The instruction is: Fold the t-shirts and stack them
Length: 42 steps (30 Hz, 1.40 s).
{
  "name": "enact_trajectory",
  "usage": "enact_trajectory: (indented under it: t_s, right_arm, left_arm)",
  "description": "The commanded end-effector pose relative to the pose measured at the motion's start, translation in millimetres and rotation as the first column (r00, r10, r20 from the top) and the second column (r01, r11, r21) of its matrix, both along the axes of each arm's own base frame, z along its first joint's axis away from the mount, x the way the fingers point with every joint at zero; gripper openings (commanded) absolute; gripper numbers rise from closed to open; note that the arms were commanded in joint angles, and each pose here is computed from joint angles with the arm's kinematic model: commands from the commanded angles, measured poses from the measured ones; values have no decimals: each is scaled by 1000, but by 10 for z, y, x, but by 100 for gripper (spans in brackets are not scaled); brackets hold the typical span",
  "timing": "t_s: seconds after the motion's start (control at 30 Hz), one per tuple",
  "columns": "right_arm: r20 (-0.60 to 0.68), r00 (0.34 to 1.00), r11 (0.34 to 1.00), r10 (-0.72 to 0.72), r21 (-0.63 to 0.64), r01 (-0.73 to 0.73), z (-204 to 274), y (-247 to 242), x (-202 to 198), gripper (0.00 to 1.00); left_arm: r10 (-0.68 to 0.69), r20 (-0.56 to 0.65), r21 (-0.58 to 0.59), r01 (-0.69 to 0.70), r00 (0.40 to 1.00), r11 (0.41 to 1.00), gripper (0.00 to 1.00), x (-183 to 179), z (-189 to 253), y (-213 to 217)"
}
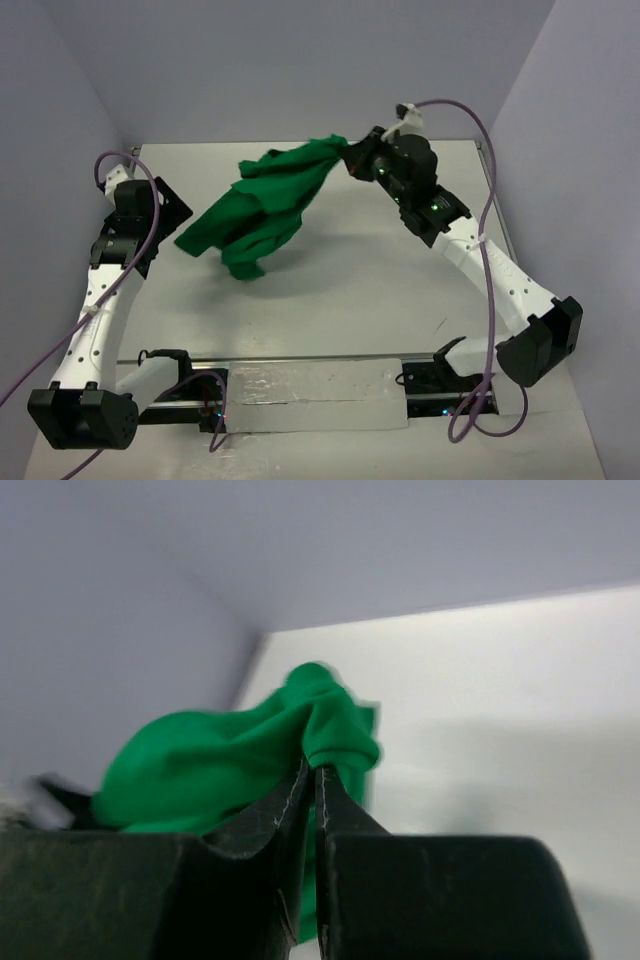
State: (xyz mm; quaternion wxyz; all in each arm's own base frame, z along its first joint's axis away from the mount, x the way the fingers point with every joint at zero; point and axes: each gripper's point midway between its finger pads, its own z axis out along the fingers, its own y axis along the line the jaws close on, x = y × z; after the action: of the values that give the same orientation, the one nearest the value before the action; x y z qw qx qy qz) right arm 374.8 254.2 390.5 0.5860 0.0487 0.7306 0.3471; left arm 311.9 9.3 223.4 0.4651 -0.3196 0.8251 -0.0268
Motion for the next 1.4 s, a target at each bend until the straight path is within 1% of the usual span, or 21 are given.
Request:
enact_trajectory:
  t_s: [0.0, 0.03, 0.1, 0.17, 0.23, 0.27, 0.33, 0.4, 0.43, 0.53, 0.6, 0.67, 0.73, 0.77, 0.8, 0.83, 0.87, 0.93, 1.03, 1.17, 1.37]
  right_arm:
    - [-286, 943, 984, -172, 0, 179, -1403, -786, 380, 21]
    - [-310, 930, 979, -196, -12, 203, -1532, -893, 423, 35]
    - [-441, 863, 969, -246, -79, 235, -2133, -1133, 440, 78]
    - [-505, 828, 970, -242, -98, 224, -2347, -1214, 396, 86]
    - [-492, 840, 973, -229, -100, 206, -2355, -1214, 308, 86]
    - [-454, 865, 977, -212, -85, 195, -2206, -1197, 255, 86]
    - [-417, 886, 979, -201, -119, 166, -2124, -1153, 161, 86]
    - [-379, 910, 978, -170, -177, 109, -1994, -1068, 78, 85]
    - [-367, 922, 977, -121, -210, 44, -1974, -901, -2, 85]
    - [-364, 919, 914, -153, -406, -9, -2102, -748, -165, 85]
    - [-373, 916, 880, -150, -472, -48, -2220, -635, -289, 84]
    - [-390, 910, 878, -143, -475, -65, -2332, -595, -357, 84]
    - [-416, 898, 879, -141, -470, -80, -2463, -597, -409, 85]
    - [-424, 894, 877, -144, -473, -83, -2506, -605, -424, 86]
    - [-432, 890, 877, -146, -474, -86, -2542, -609, -437, 86]
    - [-441, 884, 876, -155, -476, -84, -2583, -628, -457, 86]
    - [-440, 881, 873, -172, -482, -70, -2593, -666, -446, 86]
    - [-438, 882, 876, -175, -478, -63, -2587, -680, -458, 87]
    - [-441, 881, 879, -169, -471, -67, -2575, -662, -448, 87]
    - [-446, 879, 878, -172, -475, -69, -2580, -660, -446, 87]
    - [-455, 874, 879, -173, -472, -72, -2611, -650, -446, 87]
  left_arm:
    - [-7, 80, -32, 10, 997, 999, 99, 36, 332, -17]
    - [-18, 82, -36, 21, 996, 999, 100, 45, 336, -39]
    - [-80, 85, -71, 86, 993, 994, 100, 75, 318, -168]
    - [-110, 69, -82, 115, 992, 990, 100, 79, 240, -222]
    - [-113, 49, -93, 118, 992, 989, 100, 68, 158, -239]
    - [-115, 31, -103, 117, 993, 988, 100, 51, 77, -251]
    - [-123, 1, -130, 122, 992, 984, 100, 15, -63, -293]
    - [-130, -16, -151, 126, 991, 980, 98, -29, -148, -328]
    - [-131, -37, -171, 123, 991, 978, 97, -72, -253, -352]
    - [-181, -53, -255, 162, 982, 953, 87, -212, -486, -583]
    - [-233, -77, -298, 201, 969, 933, 80, -354, -642, -850]
    - [-231, -107, -332, 184, 967, 925, 78, -497, -768, -1076]
    - [-192, -137, -359, 131, 972, 924, 78, -607, -869, -1237]
    - [-196, -168, -360, 125, 966, 924, 77, -704, -965, -1330]
    - [-248, -191, -365, 166, 950, 916, 76, -850, -1031, -1534]
    - [-211, -235, -329, 127, 949, 936, 75, -929, -1147, -1502]
    - [-162, -269, -343, 63, 950, 937, 73, -1023, -1264, -1520]
    - [-125, -333, -335, 7, 935, 942, 68, -1251, -1514, -1552]
    - [-86, -355, -378, -59, 931, 924, 66, -1404, -1689, -1572]
    - [-46, -370, -413, -120, 928, 903, 66, -1575, -1789, -1618]
    - [-10, -424, -378, -167, 906, 910, 66, -1667, -1971, -1678]
